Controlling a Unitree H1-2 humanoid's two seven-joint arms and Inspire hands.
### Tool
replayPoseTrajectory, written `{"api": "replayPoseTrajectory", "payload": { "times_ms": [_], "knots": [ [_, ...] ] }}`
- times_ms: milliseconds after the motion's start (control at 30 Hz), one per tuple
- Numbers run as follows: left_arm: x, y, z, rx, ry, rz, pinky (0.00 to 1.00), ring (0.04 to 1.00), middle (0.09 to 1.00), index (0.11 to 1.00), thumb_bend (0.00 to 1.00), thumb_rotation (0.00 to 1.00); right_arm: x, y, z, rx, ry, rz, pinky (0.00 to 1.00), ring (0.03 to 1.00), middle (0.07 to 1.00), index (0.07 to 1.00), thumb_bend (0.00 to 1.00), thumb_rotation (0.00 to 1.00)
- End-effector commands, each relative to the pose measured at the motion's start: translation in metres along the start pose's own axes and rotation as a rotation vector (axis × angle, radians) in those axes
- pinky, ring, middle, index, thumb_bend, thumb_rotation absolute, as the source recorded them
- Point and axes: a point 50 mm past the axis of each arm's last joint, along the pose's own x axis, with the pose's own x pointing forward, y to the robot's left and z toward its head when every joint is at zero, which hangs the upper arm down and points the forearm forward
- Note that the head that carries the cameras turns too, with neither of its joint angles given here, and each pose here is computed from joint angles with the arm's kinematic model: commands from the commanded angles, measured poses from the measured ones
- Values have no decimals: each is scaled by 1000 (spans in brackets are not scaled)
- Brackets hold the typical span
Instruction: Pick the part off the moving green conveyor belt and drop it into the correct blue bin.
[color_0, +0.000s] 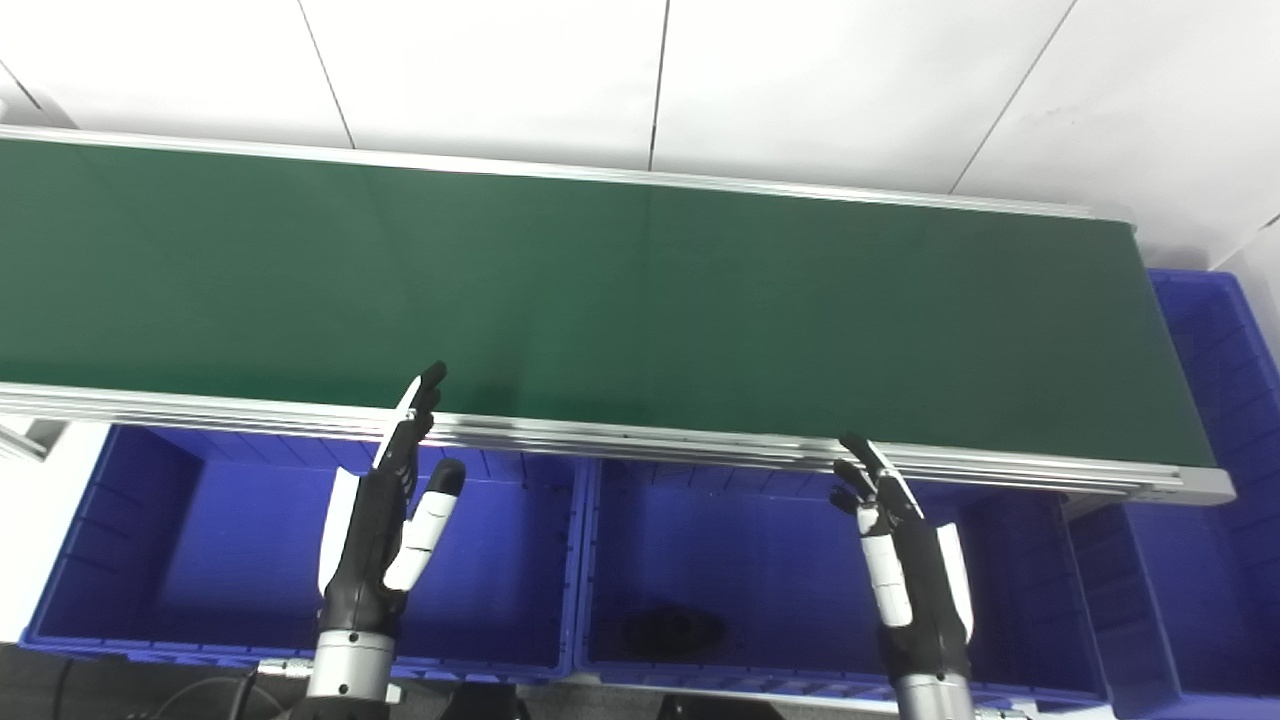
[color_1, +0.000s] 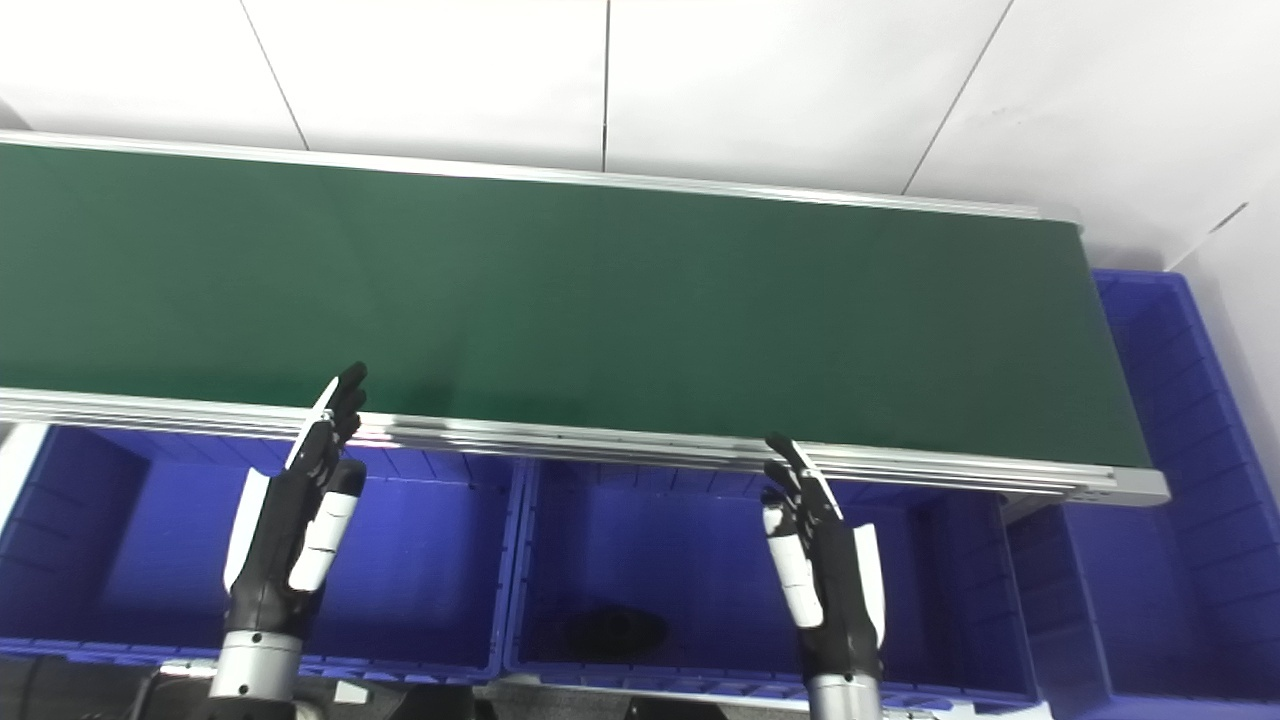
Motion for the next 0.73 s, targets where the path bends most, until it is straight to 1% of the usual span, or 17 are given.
{"api": "replayPoseTrajectory", "payload": {
  "times_ms": [0, 167, 267, 400, 533, 600, 700],
  "knots": [
    [-1, 1, 4, 3, -51, 11, 997, 998, 998, 946, 585, 955, 0, 3, 5, 6, -62, -5, 845, 901, 947, 934, 841, 996],
    [-3, 4, 0, 16, -63, 12, 1000, 1000, 1000, 954, 576, 962, 1, 9, -1, 16, -51, 5, 851, 917, 961, 959, 858, 1000],
    [-3, 5, -3, 30, -63, 9, 1000, 1000, 1000, 964, 530, 983, 1, 11, -5, 36, -47, 13, 884, 929, 966, 969, 861, 999],
    [-4, 4, -5, 35, -55, 8, 1000, 1000, 1000, 966, 499, 998, 1, 12, -6, 29, -54, 22, 897, 934, 975, 980, 849, 1000],
    [-4, 4, -6, 51, -44, 6, 1000, 1000, 1000, 967, 512, 999, 1, 13, -8, 26, -57, 24, 909, 944, 994, 997, 834, 1000],
    [-4, 4, -7, 37, -38, 5, 1000, 1000, 1000, 964, 504, 967, 1, 13, -9, 21, -58, 22, 909, 948, 999, 1000, 819, 1000],
    [-2, 5, -8, 25, -35, 10, 1000, 1000, 1000, 958, 516, 956, 2, 14, -10, 17, -52, 15, 914, 949, 1000, 1000, 798, 1000]
  ]
}}
